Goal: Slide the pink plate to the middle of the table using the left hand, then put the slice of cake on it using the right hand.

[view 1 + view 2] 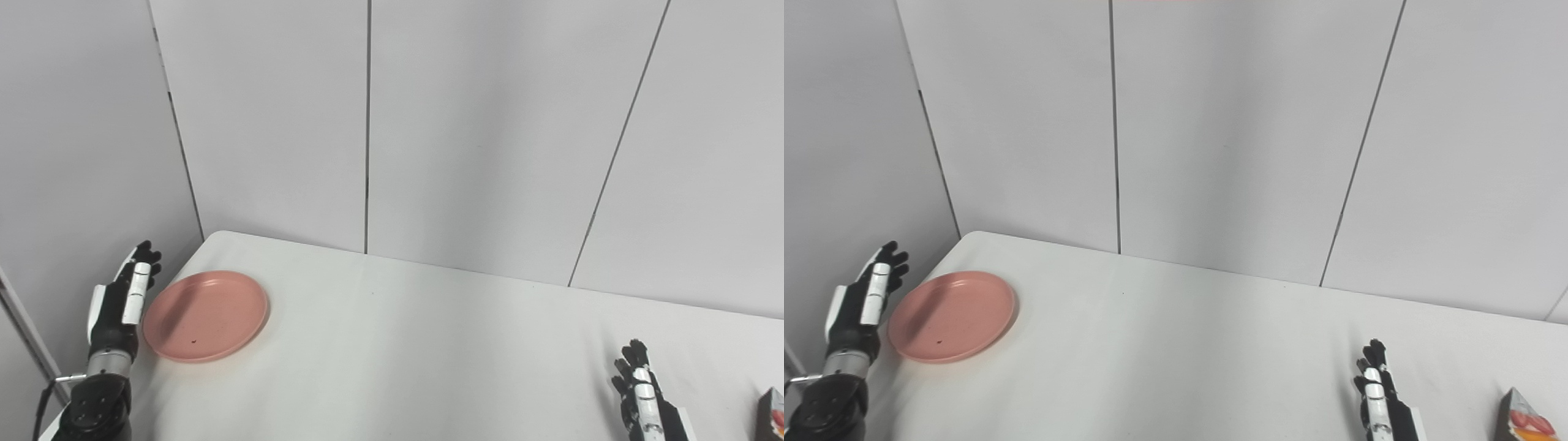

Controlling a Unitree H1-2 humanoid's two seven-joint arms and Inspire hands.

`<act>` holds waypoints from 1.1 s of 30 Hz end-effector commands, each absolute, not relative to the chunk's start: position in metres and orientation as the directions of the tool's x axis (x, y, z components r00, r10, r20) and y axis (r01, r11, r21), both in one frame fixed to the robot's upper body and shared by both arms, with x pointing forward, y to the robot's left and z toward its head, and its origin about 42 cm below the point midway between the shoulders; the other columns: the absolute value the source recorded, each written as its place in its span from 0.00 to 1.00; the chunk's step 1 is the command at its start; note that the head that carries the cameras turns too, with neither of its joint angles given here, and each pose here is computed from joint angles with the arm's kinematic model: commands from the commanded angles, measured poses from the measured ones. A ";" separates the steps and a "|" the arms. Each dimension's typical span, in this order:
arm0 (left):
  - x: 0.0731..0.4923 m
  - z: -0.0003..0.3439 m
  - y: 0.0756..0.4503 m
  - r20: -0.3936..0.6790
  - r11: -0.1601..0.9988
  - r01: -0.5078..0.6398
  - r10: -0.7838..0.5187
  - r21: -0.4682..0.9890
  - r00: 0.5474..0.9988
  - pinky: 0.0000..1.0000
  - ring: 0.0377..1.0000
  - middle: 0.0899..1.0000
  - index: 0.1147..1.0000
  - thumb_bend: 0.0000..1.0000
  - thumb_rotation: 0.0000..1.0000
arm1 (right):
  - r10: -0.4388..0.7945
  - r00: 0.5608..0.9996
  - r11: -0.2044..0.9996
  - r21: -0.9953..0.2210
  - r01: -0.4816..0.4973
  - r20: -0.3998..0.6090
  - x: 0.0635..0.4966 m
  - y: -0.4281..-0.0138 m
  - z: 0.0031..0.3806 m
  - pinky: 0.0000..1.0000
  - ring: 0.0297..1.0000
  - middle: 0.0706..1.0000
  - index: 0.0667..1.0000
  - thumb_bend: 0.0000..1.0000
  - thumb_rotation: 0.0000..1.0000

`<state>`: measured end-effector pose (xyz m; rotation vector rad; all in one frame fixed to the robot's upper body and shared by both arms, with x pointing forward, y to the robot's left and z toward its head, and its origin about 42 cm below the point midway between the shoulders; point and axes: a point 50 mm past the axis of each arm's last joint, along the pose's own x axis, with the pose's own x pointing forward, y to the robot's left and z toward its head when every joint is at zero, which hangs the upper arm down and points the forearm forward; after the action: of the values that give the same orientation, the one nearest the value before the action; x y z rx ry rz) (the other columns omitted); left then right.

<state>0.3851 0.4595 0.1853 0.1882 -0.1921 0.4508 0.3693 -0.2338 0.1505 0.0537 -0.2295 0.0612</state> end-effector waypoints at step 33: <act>0.430 0.174 0.408 0.077 0.988 -0.123 0.117 0.089 0.990 1.00 0.99 0.98 0.97 0.75 1.00 | 0.067 0.955 0.996 0.039 -0.082 0.288 0.371 -0.232 0.172 1.00 1.00 1.00 1.00 0.32 0.96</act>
<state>0.4206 0.4278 0.1715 0.1249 -0.0597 0.2016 0.3675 -0.2314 0.1592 0.0517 -0.2373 0.0689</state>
